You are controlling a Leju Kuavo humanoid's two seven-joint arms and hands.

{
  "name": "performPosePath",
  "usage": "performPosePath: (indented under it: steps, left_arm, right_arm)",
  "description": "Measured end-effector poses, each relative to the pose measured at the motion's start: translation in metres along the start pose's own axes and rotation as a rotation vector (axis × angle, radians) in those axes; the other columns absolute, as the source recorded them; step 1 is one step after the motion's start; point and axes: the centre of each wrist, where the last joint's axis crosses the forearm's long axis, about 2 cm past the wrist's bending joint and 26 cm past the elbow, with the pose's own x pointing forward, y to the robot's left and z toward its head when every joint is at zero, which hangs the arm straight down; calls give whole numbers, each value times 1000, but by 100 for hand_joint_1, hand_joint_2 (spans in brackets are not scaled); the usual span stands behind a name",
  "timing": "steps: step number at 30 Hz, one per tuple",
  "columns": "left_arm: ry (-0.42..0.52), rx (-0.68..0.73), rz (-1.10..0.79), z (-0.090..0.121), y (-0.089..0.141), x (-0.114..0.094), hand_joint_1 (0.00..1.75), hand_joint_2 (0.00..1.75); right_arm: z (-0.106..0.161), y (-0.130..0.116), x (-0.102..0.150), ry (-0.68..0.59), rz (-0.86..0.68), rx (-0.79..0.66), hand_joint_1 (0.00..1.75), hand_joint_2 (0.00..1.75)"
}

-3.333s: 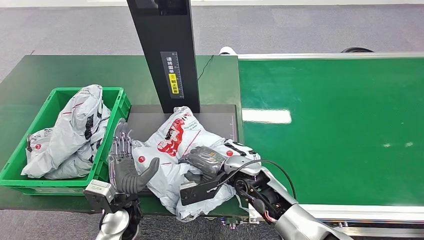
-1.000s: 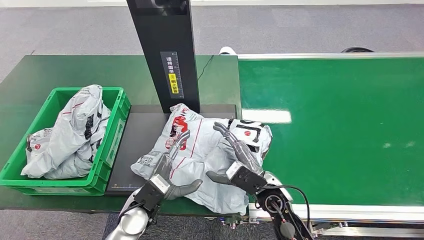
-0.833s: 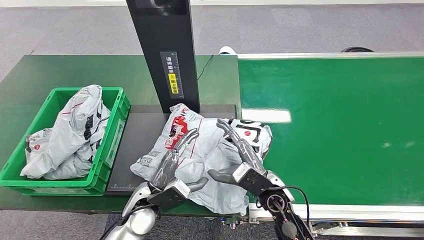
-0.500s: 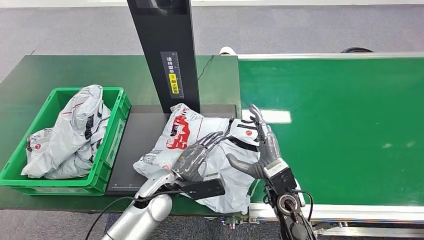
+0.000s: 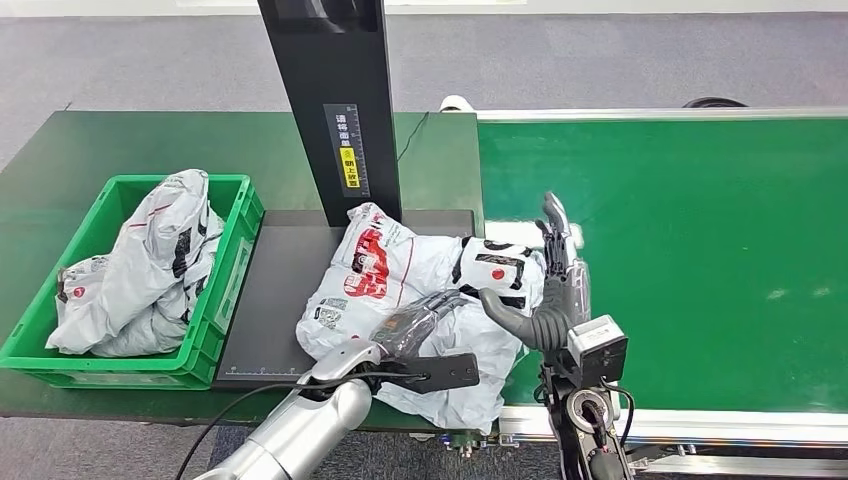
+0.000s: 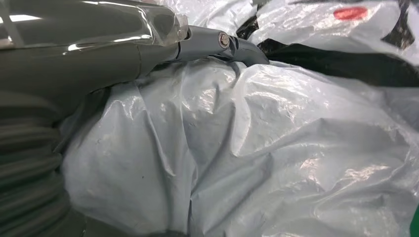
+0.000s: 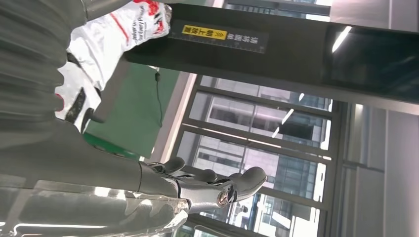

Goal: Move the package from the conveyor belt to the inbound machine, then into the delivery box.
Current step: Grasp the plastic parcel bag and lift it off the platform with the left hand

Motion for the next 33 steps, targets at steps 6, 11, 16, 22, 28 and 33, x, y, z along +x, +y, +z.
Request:
performPosePath:
  steps: [6, 11, 16, 22, 28, 33]
  left_arm:
    - [11, -44, 0, -3, -2, -4, 155, 175]
    - [0, -34, 5, -4, 1, -6, 168, 175]
    - [-11, -24, 11, -4, 5, -7, 175, 175]
    - [-43, -7, 68, -3, 6, -11, 175, 175]
    - [-45, -1, 90, -2, 5, -15, 175, 175]
    - [-40, 78, 138, 1, 0, -19, 175, 175]
  right_arm:
    - [-1, 2, 1, -2, -5, -14, 0, 175]
    - [0, 2, 1, 2, -7, -22, 0, 175]
    - [1, 2, 1, 4, -9, -27, 0, 175]
    - [3, 2, 2, 4, -9, -37, 0, 175]
    - [4, 1, 3, 3, -7, -43, 0, 175]
    - [5, -1, 5, 5, -9, -53, 0, 175]
